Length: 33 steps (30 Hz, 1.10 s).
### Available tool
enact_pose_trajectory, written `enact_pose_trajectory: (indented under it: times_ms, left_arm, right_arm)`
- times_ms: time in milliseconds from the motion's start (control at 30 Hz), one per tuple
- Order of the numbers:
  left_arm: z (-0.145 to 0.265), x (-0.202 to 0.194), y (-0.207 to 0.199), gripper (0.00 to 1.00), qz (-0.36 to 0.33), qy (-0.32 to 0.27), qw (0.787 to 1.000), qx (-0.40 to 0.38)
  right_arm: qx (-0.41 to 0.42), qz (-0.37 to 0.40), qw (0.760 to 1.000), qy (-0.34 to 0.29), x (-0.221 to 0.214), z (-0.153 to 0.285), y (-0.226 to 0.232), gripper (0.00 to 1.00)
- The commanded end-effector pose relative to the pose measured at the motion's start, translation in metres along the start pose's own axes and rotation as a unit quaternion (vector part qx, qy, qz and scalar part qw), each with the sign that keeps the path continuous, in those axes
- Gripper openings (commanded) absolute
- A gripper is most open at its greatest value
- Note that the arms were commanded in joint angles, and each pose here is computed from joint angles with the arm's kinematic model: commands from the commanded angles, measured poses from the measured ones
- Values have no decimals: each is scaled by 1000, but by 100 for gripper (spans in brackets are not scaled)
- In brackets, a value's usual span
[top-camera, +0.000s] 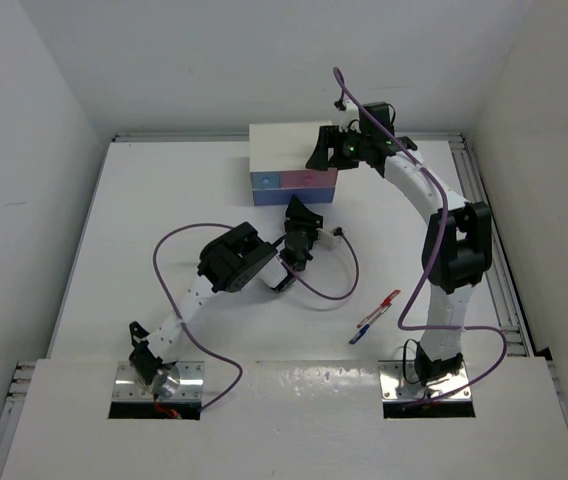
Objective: Sort the stationery into containers
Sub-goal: Open the drawer
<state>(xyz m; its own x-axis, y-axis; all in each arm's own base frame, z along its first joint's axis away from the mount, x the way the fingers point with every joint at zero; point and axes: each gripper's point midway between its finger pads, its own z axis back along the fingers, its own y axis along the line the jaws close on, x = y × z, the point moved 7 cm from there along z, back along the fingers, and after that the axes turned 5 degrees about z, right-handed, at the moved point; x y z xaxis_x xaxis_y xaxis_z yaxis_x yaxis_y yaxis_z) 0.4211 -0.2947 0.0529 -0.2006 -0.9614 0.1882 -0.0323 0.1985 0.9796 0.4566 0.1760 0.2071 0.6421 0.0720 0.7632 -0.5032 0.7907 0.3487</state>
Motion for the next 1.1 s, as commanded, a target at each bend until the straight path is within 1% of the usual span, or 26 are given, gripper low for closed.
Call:
enact_pose_trajectory:
  times_ms: [0, 133, 467, 633, 733, 833, 867, 1067]
  left_arm:
    - [5, -6, 44, 43, 125, -13, 979, 162]
    - [4, -7, 40, 41, 123, -11, 980, 158]
    - [0, -12, 37, 32, 126, -6, 981, 146]
    - [-1, -10, 38, 21, 124, -9, 982, 143]
    - [-2, -9, 41, 13, 126, -8, 982, 142]
    - [0, -10, 42, 11, 125, -7, 982, 141]
    - [1, -9, 43, 9, 126, -8, 982, 142]
    - [8, -7, 45, 2, 125, -12, 982, 144]
  right_arm:
    - [11, 5, 1000, 4, 0, -4, 6, 70]
    - [11, 4, 1000, 5, -1, -5, 5, 71]
    - [10, 4, 1000, 5, -2, -4, 5, 70]
    - [10, 6, 1000, 6, -2, -4, 5, 70]
    - [11, 4, 1000, 6, -3, -4, 6, 70]
    - [11, 6, 1000, 5, -2, -3, 6, 70]
    - [12, 5, 1000, 5, -2, -3, 6, 70]
    - [13, 4, 1000, 7, -3, -2, 7, 70]
